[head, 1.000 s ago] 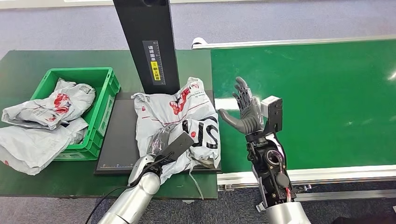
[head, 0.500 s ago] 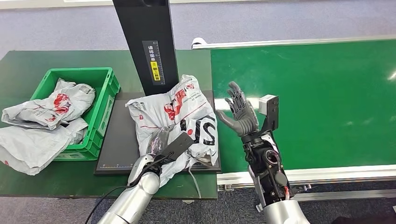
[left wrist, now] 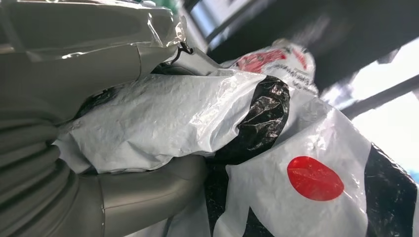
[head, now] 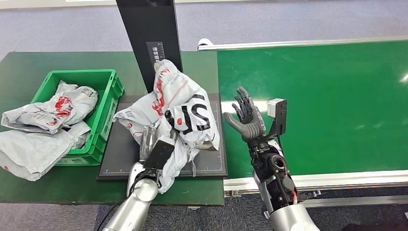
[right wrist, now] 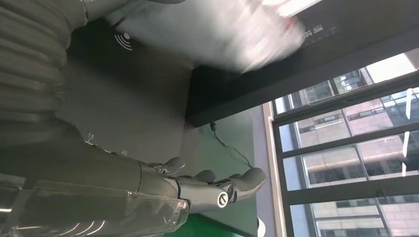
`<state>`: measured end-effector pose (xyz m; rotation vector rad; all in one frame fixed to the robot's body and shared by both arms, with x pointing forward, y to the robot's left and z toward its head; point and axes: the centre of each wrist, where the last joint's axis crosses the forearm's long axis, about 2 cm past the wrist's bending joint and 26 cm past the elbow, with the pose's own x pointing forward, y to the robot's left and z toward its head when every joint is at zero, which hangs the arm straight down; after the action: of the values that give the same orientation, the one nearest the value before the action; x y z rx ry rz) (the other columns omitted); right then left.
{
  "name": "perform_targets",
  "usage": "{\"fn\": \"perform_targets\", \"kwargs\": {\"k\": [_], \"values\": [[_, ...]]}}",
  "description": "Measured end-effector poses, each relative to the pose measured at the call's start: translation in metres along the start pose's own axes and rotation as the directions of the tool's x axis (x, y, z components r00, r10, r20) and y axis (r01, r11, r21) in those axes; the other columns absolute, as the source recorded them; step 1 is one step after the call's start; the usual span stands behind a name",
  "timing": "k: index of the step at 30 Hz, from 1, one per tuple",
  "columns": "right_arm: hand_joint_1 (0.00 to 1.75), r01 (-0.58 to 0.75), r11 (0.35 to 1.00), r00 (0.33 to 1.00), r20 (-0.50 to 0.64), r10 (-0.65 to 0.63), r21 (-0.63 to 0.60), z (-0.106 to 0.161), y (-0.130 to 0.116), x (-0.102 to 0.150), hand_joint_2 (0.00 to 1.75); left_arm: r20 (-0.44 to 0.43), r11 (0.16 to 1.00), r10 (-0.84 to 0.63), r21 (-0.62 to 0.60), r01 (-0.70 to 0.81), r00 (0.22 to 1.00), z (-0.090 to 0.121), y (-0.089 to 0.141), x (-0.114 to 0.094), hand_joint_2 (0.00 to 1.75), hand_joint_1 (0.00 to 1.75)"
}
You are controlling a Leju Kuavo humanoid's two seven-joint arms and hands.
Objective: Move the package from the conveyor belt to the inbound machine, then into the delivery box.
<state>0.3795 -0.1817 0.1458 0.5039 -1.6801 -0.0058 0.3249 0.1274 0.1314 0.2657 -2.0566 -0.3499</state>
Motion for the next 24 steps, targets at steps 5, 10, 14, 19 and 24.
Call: {"fn": "perform_targets", "kwargs": {"k": [5,10,14,19,24], "values": [[0.00,0.001,1.000,1.000,0.011,-0.001,0.002,0.001,-0.004,0.000,1.75,0.149,0.975,0.035,0.211,-0.066,0.988,-0.003,0.016,0.018,1.75,1.75],[0.00,-0.010,1.000,1.000,0.011,0.010,0.001,0.002,-0.010,-0.001,1.75,0.208,0.928,0.061,0.347,-0.132,0.976,-0.003,0.026,0.026,1.75,1.75],[0.00,-0.092,0.996,0.996,-0.012,0.092,0.013,0.004,-0.014,-0.003,1.75,0.244,0.888,0.039,0.436,-0.145,0.969,-0.007,0.034,0.034,1.75,1.75],[0.00,-0.209,0.977,0.976,-0.047,0.211,0.046,0.003,-0.015,-0.008,1.75,0.283,0.878,-0.005,0.461,-0.131,0.959,-0.015,0.041,0.042,1.75,1.75],[0.00,-0.246,0.967,0.966,-0.066,0.250,0.062,0.003,-0.016,-0.010,1.75,0.294,0.879,-0.026,0.463,-0.118,0.956,-0.017,0.043,0.044,1.75,1.75]]}}
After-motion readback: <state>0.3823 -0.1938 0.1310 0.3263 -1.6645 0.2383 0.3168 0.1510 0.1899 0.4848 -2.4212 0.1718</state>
